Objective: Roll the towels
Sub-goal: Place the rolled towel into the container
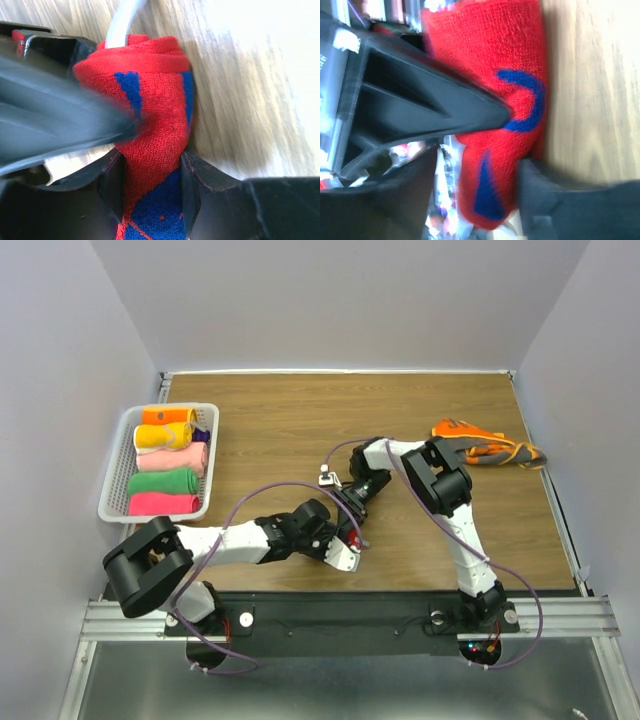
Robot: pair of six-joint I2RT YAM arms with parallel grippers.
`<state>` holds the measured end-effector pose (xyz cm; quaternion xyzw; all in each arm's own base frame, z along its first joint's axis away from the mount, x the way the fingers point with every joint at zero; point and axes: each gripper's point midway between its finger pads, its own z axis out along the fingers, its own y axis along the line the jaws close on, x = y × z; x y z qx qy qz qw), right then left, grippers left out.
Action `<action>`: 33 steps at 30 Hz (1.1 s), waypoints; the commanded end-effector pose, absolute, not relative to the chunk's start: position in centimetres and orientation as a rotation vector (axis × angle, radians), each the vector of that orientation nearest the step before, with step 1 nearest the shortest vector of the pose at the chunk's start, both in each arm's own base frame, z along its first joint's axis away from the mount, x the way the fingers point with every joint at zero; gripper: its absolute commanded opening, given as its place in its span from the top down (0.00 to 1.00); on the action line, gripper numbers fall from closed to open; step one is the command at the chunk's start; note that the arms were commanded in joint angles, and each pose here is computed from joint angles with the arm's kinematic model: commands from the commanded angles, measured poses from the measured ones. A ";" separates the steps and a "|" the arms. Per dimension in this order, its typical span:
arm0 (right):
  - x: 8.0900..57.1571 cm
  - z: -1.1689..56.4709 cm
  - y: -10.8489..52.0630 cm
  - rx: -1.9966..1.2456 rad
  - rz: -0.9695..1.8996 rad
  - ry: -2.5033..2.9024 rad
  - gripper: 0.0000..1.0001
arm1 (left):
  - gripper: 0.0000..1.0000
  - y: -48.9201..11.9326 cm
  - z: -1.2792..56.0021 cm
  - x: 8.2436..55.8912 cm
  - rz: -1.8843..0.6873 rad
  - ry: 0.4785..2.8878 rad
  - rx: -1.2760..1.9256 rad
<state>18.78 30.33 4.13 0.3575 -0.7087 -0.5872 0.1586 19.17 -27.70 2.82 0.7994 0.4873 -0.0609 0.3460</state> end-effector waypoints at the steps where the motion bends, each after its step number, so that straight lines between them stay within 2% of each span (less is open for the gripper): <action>1: 21.9 5.9 29.8 1.052 -1.672 -2.106 0.24 | 0.97 -26.3 2.4 16.1 -0.281 1.320 2.159; 3: 25.1 6.4 29.0 1.012 -1.685 -2.195 0.19 | 1.00 -26.1 3.1 15.4 -0.315 1.328 2.151; 5: 28.7 7.5 28.2 1.008 -1.694 -2.298 0.18 | 1.00 -25.9 3.8 14.9 -0.339 1.334 2.147; 9: 32.5 8.9 27.1 1.029 -1.671 -2.426 0.13 | 1.00 -25.4 4.7 14.3 -0.371 1.380 2.138; 10: 32.9 9.4 26.9 1.042 -1.668 -2.446 0.00 | 1.00 -25.5 5.0 14.3 -0.374 1.382 2.135; 17: 35.1 11.8 24.4 1.030 -1.676 -2.574 0.00 | 1.00 -24.7 8.2 15.7 -0.349 1.410 2.054; 23: 34.3 11.9 23.7 1.053 -1.643 -2.589 0.00 | 1.00 -22.5 12.7 20.5 -0.246 1.438 1.932; 27: 34.0 11.7 23.5 1.043 -1.636 -2.587 0.00 | 1.00 -18.1 16.6 25.4 -0.081 1.444 1.856; 28: 33.9 11.7 23.4 1.043 -1.636 -2.586 0.00 | 1.00 -18.1 17.1 25.3 -0.074 1.406 1.882; 33: 33.8 11.5 23.3 1.037 -1.623 -2.588 0.00 | 1.00 -8.2 20.8 31.2 0.180 1.451 1.803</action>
